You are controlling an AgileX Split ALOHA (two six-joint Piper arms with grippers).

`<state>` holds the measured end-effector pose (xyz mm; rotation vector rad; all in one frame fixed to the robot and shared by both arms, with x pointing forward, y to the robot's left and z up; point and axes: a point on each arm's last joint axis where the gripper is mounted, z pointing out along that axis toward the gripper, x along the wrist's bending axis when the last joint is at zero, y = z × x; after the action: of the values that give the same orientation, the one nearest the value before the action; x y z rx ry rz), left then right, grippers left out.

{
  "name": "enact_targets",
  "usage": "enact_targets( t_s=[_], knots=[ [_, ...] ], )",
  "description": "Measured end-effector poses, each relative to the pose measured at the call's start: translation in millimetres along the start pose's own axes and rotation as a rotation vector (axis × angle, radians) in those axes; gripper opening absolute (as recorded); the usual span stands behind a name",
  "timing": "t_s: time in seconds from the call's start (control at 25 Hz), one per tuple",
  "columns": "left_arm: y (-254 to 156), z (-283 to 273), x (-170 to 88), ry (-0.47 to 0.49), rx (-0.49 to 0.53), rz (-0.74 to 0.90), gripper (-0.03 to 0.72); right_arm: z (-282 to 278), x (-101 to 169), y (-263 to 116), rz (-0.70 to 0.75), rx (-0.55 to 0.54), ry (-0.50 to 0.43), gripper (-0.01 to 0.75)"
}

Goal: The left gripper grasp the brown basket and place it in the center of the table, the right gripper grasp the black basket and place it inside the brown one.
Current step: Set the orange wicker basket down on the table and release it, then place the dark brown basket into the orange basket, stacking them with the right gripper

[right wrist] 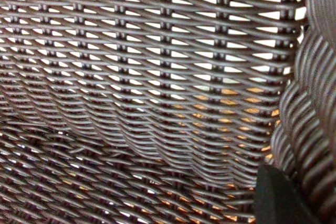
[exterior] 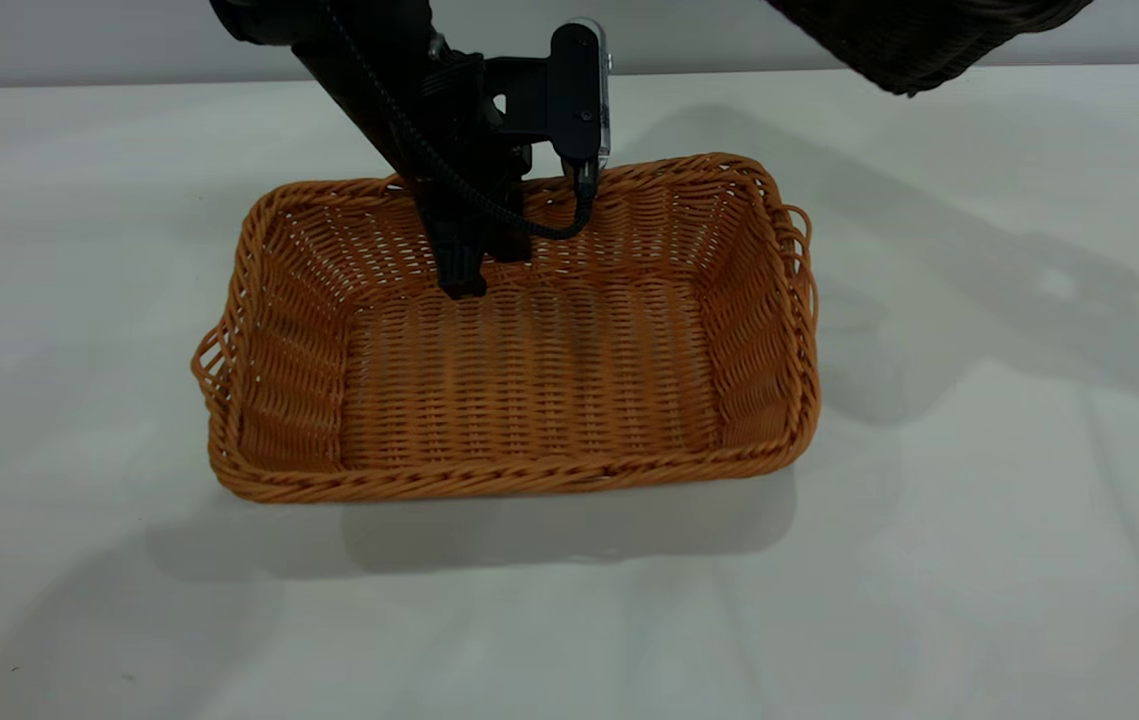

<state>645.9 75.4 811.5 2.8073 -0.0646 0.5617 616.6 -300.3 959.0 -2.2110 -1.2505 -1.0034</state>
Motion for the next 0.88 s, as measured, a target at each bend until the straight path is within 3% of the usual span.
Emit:
enact_targets(
  t_s=[0.12, 0.32, 0.44, 0.64, 0.88],
  knots=[
    [1.7, 0.1, 0.5, 0.011, -0.007, -0.011, 0.204, -4.7, -3.3, 3.9, 0.024, -0.015, 0.012, 0.088],
    [9.5, -5.7, 4.0, 0.048, -0.026, 0.006, 0.43, -8.3, -5.6, 5.7, 0.037, -0.016, 0.022, 0.089],
    [21.7, -30.0, 10.2, 0.039, -0.045, 0.018, 0.507, -8.5, -5.6, 5.7, 0.039, -0.015, 0.024, 0.089],
    [44.3, -125.1, 25.3, -0.035, -0.083, 0.03, 0.524, -8.5, -5.4, 5.8, 0.04, -0.016, 0.026, 0.09],
    [55.7, -218.7, 28.6, -0.031, -0.126, 0.01, 0.495, -8.6, -3.0, 6.1, 0.056, -0.018, 0.052, 0.09]
  ],
)
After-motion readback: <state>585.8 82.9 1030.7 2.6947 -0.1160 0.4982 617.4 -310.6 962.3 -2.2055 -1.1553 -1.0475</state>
